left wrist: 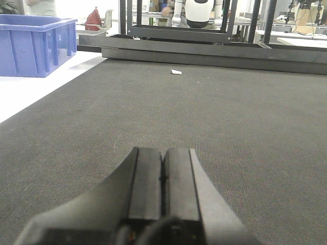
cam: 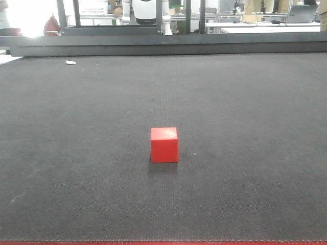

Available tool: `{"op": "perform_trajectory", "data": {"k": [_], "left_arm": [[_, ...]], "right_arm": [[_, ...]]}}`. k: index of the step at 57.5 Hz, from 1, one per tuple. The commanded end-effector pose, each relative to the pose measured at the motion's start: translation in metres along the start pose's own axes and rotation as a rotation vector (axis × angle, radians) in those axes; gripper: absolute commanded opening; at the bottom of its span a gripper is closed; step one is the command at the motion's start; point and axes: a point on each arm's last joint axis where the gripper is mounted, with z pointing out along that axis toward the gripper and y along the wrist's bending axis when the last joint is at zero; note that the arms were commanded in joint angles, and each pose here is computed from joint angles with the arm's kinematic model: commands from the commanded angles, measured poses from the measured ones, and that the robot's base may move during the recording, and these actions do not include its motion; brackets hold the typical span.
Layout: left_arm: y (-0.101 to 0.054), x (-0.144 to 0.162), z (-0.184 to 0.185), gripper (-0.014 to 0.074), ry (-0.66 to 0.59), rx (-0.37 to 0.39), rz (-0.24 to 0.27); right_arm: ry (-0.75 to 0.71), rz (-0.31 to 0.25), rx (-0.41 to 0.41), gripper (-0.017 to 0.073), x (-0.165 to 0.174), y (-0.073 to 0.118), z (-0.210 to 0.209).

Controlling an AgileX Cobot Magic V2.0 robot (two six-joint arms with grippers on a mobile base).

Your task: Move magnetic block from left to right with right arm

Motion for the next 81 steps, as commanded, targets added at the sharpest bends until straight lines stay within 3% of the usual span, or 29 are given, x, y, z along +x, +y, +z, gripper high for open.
{"op": "perform_trajectory", "data": {"k": [1, 10, 20, 44, 64, 71, 77, 81], "left_arm": [[0.0, -0.006, -0.001, -0.0126, -0.085, 0.0, -0.01], [0.0, -0.006, -0.001, -0.0126, -0.085, 0.0, -0.01], [0.0, -0.006, -0.001, -0.0126, -0.085, 0.0, -0.01], [0.0, -0.006, -0.001, -0.0126, -0.085, 0.0, -0.01], [0.0, -0.006, -0.001, -0.0126, -0.085, 0.0, -0.01], [0.0, -0.006, -0.001, -0.0126, -0.085, 0.0, -0.01], [0.0, -0.006, -0.001, -0.0126, -0.085, 0.0, -0.01], [0.0, -0.006, -0.001, -0.0126, -0.085, 0.0, -0.01]], "right_arm": [[-0.104, -0.022, 0.004, 0.0056, -0.009, 0.0, -0.002], [-0.094, -0.022, 0.004, 0.0056, -0.008, 0.0, -0.002], [-0.087, -0.017, 0.001, 0.0056, -0.03, 0.001, -0.004], [0.297, -0.012, -0.006, 0.0056, -0.089, 0.007, 0.014], [0.667, -0.006, -0.031, 0.0062, -0.091, 0.012, 0.074], [0.753, 0.007, -0.091, 0.0207, -0.087, 0.023, 0.093], [0.794, 0.049, -0.139, 0.0519, -0.087, 0.036, 0.105], [0.834, 0.08, -0.157, 0.0648, -0.086, 0.045, 0.114]]}}
